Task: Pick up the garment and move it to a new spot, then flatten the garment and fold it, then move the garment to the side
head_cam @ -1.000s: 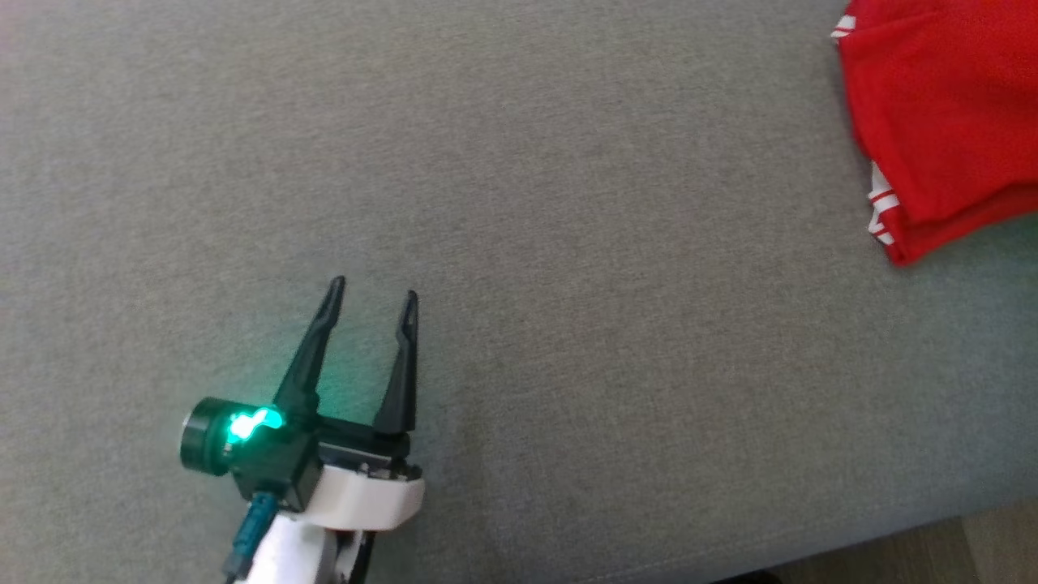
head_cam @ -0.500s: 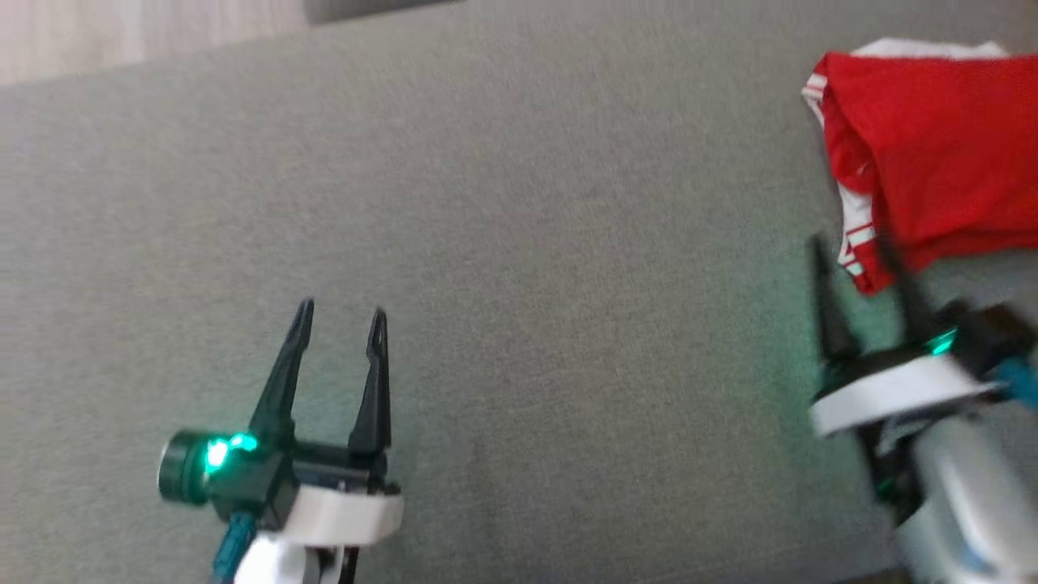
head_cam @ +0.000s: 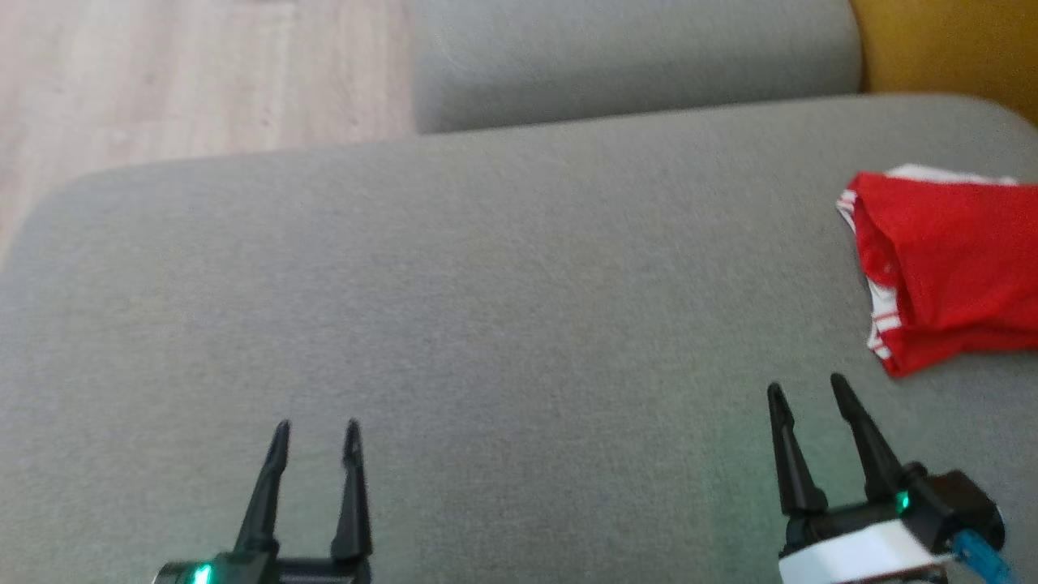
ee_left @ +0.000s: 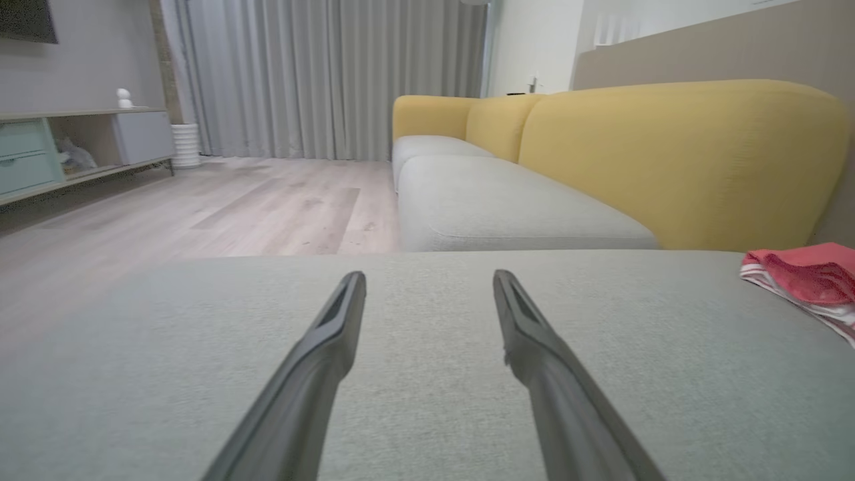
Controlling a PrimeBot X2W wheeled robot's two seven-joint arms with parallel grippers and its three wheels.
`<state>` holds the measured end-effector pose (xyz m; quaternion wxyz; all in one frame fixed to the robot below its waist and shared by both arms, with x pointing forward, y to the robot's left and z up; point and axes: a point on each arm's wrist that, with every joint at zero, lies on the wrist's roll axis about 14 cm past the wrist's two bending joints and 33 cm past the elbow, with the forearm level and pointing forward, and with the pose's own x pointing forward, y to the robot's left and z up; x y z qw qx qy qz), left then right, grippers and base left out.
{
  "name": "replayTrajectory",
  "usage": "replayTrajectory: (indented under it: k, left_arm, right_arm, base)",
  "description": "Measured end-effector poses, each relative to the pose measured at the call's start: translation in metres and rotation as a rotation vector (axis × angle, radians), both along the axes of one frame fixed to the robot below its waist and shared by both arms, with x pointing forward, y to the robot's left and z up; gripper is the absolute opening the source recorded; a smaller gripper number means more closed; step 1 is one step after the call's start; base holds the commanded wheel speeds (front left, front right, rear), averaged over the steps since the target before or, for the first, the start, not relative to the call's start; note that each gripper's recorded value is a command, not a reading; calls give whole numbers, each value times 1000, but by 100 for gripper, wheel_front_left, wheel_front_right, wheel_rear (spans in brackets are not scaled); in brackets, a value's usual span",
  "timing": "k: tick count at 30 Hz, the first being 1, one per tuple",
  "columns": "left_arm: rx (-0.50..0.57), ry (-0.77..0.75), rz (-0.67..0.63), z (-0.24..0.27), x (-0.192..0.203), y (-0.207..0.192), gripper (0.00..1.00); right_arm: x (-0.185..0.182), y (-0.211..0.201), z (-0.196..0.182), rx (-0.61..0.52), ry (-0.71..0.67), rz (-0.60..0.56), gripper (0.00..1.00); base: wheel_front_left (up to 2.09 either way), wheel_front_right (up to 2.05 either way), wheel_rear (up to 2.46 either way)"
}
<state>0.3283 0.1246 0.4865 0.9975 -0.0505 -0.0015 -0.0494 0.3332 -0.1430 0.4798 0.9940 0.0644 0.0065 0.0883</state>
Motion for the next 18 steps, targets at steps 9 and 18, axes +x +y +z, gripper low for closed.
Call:
replayTrajectory:
  k: [9, 18]
  left_arm:
    - [13, -44, 54, 12, -16, 17, 100]
    - [26, -56, 40, 15, -15, 13, 0]
  right_arm:
    - [-5, 12, 13, -9, -47, 31, 100]
    - [-11, 8, 8, -1, -28, 11, 0]
  base:
    - [0, 0, 0]
    - [0, 0, 0]
